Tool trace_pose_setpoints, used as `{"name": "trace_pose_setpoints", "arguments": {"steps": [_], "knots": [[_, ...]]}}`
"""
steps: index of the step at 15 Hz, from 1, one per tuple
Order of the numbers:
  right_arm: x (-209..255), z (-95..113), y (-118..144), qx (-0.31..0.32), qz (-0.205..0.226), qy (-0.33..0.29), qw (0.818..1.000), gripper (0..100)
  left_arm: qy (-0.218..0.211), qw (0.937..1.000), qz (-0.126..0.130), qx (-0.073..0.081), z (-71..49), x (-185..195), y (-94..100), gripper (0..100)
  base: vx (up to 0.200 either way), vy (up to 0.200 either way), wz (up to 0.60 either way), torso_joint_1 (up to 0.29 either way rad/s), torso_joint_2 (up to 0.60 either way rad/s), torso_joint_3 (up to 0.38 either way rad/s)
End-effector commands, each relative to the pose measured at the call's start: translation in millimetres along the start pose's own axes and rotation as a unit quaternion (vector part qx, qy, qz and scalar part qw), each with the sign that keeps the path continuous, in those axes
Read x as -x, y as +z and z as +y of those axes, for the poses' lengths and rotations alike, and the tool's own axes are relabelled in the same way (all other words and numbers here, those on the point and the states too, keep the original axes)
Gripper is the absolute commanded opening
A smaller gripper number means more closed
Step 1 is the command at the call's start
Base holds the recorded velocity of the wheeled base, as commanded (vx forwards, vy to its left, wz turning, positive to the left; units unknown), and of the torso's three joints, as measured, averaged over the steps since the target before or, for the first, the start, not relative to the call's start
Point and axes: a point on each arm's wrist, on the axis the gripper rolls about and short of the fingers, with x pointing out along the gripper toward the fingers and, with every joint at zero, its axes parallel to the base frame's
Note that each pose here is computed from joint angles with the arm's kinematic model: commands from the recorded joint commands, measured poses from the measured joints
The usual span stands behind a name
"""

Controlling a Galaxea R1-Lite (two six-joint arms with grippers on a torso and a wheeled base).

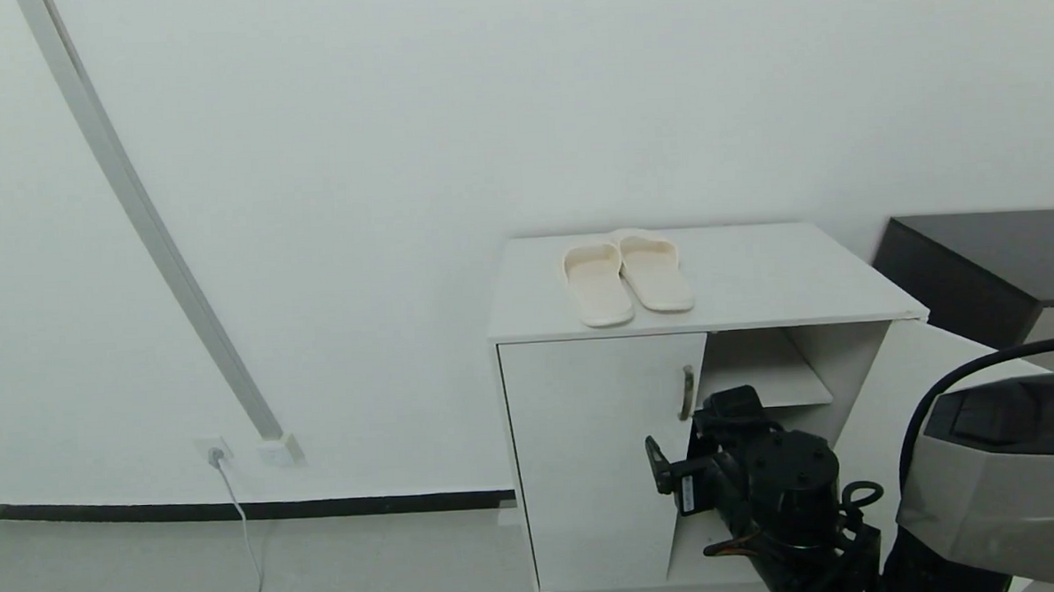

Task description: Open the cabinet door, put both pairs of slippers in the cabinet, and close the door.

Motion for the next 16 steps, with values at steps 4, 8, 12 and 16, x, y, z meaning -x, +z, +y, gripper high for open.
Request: {"name": "trace_pose_setpoints", "arguments": {"steps": [4, 8, 12, 16], "knots": [[1, -1, -4, 0.005, 0.007, 0.001, 1.000, 100, 0.000, 1.0000, 0.001, 0.001, 0.0, 0, -0.2, 0, 0.000, 0.000, 0.00, 0.264, -0.61, -0.336], [-4, -3, -15, 0.021, 0.022, -0.003, 1.000, 100, 0.000, 1.0000, 0.000, 0.001, 0.0, 0, 0.2, 0, 0.000, 0.000, 0.00, 0.202, -0.44, -0.245], [-9, -3, -1, 0.017, -0.030, 0.001, 0.999, 100, -0.001, 1.0000, 0.000, 0.000, 0.0, 0, 0.2, 0, 0.000, 0.000, 0.00, 0.177, -0.37, -0.201], [-17, -2, 60, -0.021, 0.011, -0.010, 1.000, 100, 0.000, 1.0000, 0.000, 0.000, 0.0, 0, 0.2, 0, 0.000, 0.000, 0.00, 0.082, -0.18, -0.098]]}}
